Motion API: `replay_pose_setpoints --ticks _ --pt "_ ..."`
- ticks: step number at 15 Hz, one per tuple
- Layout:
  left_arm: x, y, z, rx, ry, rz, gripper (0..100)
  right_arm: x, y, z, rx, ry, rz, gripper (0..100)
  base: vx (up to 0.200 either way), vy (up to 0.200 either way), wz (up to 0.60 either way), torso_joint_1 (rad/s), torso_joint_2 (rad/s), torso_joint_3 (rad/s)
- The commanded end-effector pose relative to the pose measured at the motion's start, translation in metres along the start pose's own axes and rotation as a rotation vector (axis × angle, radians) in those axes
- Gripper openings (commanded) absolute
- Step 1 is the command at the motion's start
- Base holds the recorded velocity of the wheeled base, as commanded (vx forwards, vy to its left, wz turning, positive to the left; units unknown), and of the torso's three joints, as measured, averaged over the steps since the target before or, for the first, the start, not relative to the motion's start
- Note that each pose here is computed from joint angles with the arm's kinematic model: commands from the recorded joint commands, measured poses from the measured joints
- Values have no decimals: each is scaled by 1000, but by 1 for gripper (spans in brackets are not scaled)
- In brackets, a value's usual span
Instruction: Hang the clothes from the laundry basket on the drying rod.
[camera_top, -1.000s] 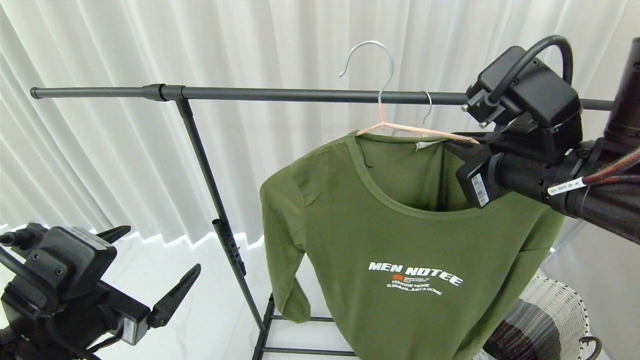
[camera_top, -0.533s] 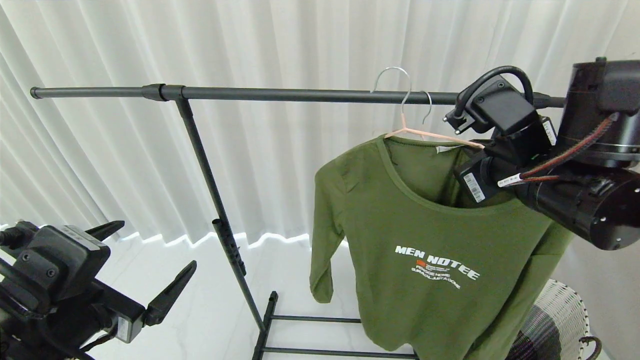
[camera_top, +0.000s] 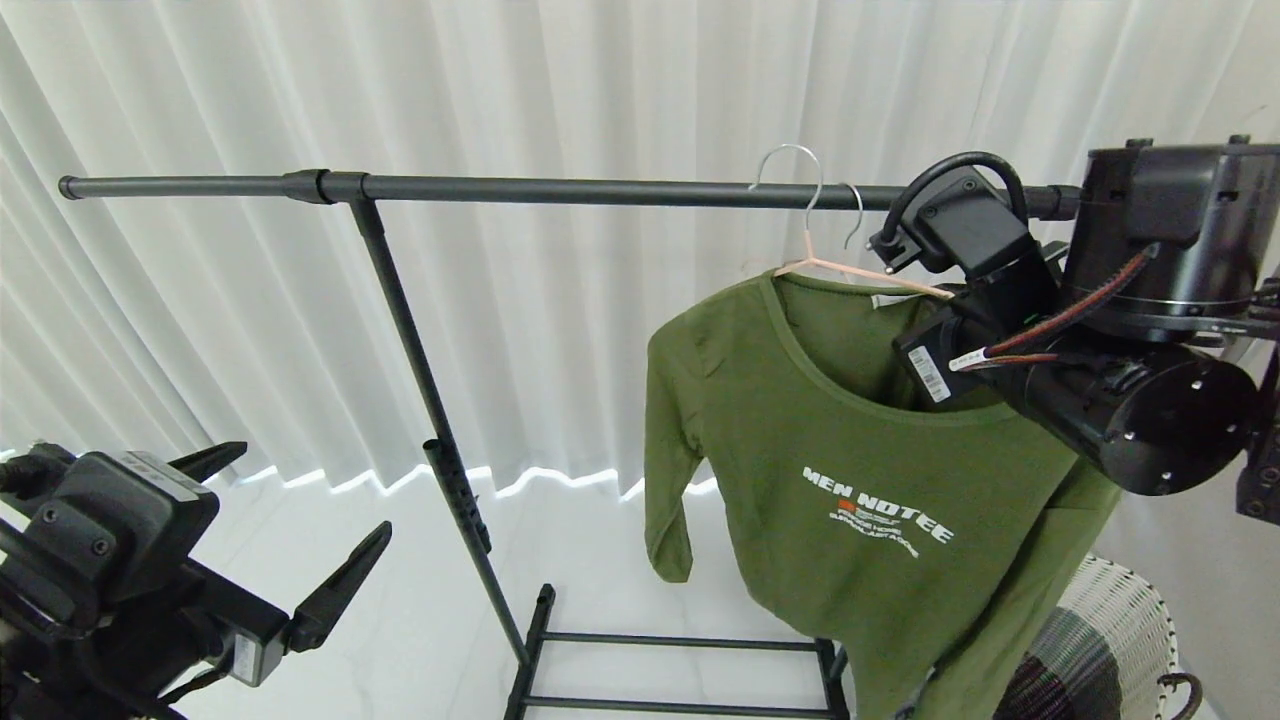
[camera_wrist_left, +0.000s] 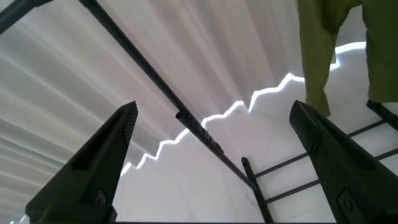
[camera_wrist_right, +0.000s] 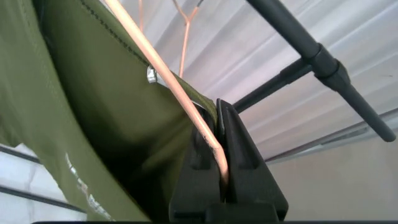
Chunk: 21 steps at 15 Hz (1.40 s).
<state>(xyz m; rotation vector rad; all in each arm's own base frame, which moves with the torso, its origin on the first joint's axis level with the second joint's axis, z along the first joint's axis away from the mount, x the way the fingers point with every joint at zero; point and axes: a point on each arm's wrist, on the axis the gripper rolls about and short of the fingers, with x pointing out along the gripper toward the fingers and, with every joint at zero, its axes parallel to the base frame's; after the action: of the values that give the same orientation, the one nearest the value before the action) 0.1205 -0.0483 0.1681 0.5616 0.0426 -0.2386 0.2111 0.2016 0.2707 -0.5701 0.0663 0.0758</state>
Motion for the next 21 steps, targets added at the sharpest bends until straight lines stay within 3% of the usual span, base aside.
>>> replay_pose_setpoints --ticks 1,5,9,13,21 --pt "0 0 0 1 1 -1 100 0 1 0 -1 1 0 0 0 200 0 -2 2 7" --pt "0 -1 -2 4 6 -5 100 2 -4 -1 3 17 -35 0 0 50 0 1 2 1" --pt "1 -1 -1 72 6 -7 100 3 -7 -2 9 36 -80 0 0 0 0 0 0 0" --pt "0 0 0 66 2 -3 100 6 -9 -2 24 47 -129 0 0 0 0 0 0 0" --pt "0 -2 -2 71 8 -10 100 12 -8 -6 18 64 -140 0 175 0 0 3 3 0"
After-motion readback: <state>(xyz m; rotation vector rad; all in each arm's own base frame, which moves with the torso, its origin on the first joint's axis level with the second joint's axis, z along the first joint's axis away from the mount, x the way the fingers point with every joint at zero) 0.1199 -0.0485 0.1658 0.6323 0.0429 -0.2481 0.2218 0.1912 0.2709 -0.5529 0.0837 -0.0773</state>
